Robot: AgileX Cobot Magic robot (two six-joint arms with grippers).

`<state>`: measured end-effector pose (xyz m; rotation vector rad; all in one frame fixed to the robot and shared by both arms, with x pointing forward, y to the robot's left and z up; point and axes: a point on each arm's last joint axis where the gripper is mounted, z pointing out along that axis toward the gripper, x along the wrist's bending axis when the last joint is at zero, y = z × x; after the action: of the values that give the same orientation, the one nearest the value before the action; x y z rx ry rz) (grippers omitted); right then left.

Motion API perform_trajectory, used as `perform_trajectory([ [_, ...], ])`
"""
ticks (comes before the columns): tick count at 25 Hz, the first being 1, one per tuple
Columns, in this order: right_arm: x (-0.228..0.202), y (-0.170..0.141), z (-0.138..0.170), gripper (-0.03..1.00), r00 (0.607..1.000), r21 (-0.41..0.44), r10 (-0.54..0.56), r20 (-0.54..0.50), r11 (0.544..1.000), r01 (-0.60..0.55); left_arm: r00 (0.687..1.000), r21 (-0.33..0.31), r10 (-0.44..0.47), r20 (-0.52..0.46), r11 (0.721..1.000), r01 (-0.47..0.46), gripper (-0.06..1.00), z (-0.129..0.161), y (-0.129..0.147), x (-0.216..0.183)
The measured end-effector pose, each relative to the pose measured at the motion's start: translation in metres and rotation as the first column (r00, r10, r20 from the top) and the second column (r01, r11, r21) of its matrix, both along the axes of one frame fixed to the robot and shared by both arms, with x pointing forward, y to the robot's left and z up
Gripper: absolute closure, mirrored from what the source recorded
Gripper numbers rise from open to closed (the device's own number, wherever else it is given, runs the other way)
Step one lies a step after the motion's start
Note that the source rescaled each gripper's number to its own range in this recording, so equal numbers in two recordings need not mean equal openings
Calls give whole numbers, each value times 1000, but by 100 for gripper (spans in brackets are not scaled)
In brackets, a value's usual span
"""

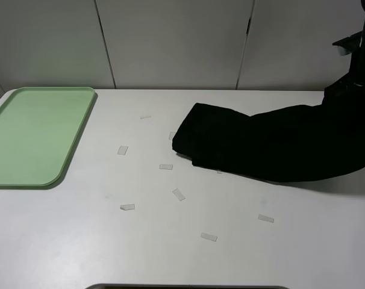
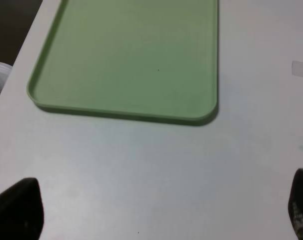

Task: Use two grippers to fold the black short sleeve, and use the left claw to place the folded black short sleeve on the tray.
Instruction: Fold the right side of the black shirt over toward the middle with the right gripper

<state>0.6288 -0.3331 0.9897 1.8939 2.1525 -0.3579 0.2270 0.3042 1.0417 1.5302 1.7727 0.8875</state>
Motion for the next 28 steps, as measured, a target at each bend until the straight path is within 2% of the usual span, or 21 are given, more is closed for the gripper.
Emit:
perform_trajectory([
  [7,9,-4,-32,88,999,-42,-38,-39,998,36,1000,0,0,0,1000,0,-3,0,0,0],
  [12,10,-1,-35,88,994,-56,-109,-11,993,108,1000,0,0,0,1000,0,-3,0,0,0],
  [23,10,50,-37,88,993,-70,-117,33,990,119,1000,0,0,0,1000,0,-3,0,0,0],
  [28,9,69,-47,88,992,-66,-124,14,990,124,1000,0,0,0,1000,0,-3,0,0,0],
])
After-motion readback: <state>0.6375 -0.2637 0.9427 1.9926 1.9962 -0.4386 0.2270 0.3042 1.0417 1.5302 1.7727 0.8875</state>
